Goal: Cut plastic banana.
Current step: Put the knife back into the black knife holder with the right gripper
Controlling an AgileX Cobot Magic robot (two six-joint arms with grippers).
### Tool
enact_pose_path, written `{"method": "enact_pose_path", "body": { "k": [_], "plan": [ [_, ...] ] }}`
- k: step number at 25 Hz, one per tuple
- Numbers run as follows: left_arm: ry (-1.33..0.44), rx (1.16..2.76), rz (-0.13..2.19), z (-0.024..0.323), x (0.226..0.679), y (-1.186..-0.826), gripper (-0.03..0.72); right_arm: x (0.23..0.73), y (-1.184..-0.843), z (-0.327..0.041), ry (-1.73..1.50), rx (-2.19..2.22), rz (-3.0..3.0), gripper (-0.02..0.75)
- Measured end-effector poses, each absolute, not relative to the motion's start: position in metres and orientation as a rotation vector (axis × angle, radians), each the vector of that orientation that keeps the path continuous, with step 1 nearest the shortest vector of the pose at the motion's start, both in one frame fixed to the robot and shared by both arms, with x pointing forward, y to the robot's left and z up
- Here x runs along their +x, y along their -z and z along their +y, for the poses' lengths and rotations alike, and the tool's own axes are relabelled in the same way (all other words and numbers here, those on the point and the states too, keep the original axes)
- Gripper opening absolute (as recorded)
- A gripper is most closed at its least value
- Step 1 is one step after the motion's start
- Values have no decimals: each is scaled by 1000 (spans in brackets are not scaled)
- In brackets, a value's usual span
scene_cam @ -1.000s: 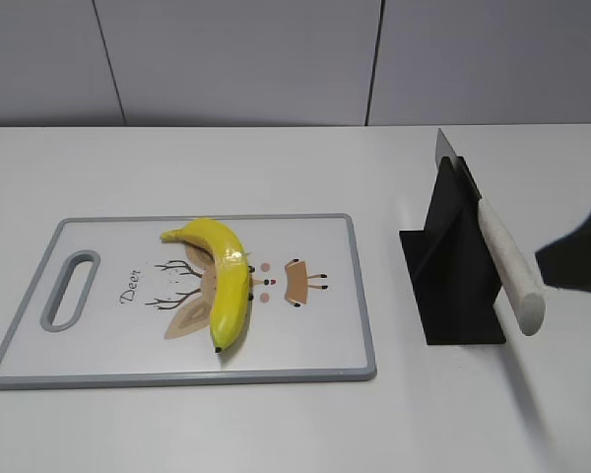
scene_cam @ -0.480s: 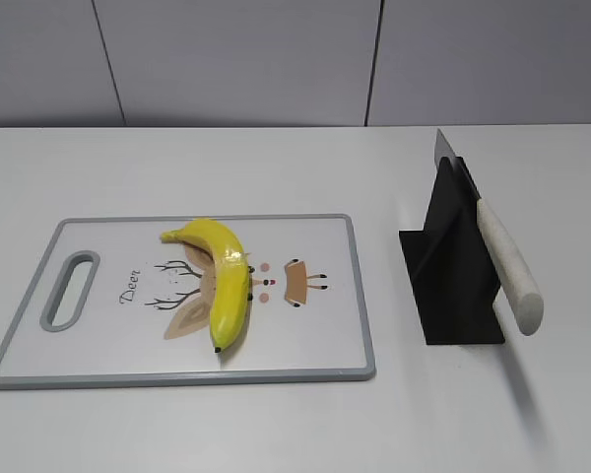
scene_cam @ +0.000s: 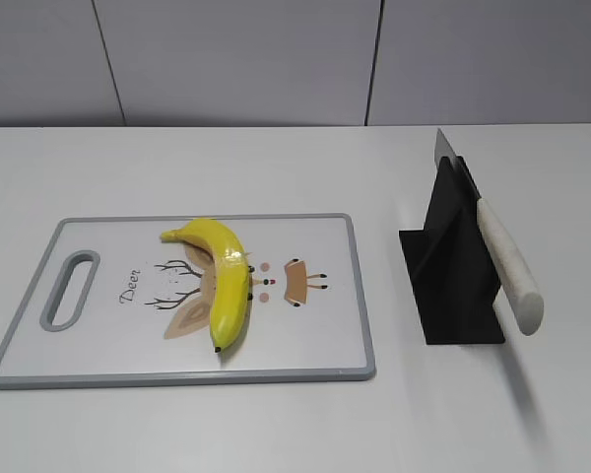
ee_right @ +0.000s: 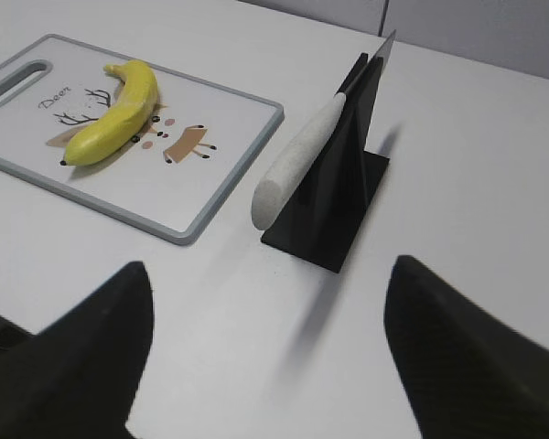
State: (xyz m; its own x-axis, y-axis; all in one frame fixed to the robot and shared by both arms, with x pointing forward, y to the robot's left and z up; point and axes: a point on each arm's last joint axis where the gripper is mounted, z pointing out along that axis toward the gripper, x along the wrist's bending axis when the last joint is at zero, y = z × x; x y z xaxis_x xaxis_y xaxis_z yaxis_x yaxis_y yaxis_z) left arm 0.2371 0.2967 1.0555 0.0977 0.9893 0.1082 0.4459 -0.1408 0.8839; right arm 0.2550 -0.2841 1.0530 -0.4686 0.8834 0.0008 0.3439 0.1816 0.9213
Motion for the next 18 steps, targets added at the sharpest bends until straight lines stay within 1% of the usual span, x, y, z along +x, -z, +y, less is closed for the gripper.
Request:
{"method": "enact_pose_path", "body": {
  "k": [3, 8, 18],
  "plan": [
    [-991, 1682, 1425, 297, 237, -1055, 285, 244, -1047, -288, -1240, 1083, 1936, 593],
    [-991, 1681, 1425, 297, 237, -1056, 261, 242, -1040, -289, -1214, 1076, 1965, 591],
    [-991, 1681, 1425, 297, 237, -1056, 257, 243, -1040, -289, -1179, 1133, 1912, 591]
  ]
}}
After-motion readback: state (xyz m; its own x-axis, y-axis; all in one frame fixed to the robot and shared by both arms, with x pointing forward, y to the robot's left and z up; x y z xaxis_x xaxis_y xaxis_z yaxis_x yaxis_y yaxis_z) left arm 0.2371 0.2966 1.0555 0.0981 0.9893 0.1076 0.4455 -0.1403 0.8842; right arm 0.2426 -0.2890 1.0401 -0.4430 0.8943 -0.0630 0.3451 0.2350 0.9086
